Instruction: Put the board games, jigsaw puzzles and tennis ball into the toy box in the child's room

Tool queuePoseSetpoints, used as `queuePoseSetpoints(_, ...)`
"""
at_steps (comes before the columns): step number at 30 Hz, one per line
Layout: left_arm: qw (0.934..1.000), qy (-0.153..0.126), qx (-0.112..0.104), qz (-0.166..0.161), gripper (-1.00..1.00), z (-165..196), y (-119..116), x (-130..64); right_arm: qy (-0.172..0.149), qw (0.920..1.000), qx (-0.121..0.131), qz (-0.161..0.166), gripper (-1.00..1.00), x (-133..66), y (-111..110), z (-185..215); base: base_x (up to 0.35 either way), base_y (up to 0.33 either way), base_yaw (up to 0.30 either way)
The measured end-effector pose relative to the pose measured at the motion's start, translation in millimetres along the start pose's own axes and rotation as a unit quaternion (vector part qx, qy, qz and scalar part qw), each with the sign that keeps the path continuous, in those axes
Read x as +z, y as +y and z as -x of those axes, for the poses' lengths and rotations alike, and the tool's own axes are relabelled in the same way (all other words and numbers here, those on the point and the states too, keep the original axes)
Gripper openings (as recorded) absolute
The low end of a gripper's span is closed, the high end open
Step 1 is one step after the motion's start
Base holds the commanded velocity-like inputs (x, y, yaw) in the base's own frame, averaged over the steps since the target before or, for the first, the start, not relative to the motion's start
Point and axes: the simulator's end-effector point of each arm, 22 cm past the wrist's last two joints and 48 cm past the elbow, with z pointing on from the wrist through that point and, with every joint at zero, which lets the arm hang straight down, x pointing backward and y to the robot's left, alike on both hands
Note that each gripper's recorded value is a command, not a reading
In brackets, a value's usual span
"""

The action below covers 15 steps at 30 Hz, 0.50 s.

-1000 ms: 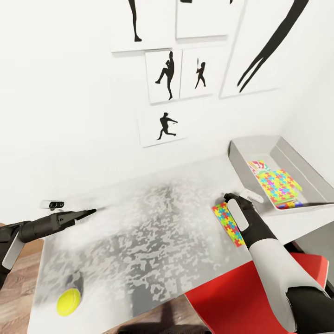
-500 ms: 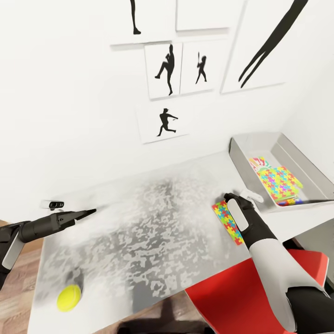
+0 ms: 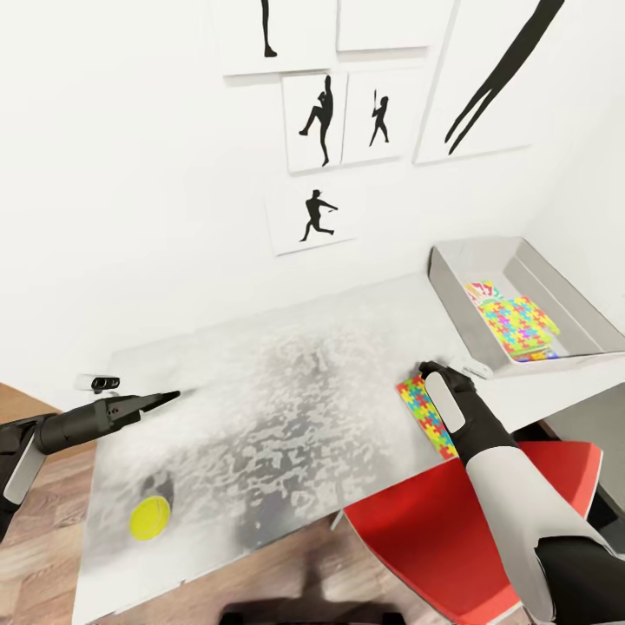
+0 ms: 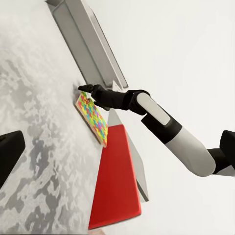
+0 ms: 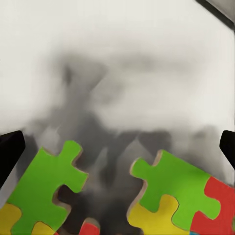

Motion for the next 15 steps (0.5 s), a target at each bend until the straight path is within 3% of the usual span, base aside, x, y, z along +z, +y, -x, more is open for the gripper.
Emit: queuePoseSetpoints(15, 1.0000, 0.000, 0.000, 0.000, 1.00, 0.0, 0.0, 0.0, 0.000, 1.0000, 0.001, 0.000, 1.00, 0.0, 0.0, -0.3, -0.003, 0.022, 0.000)
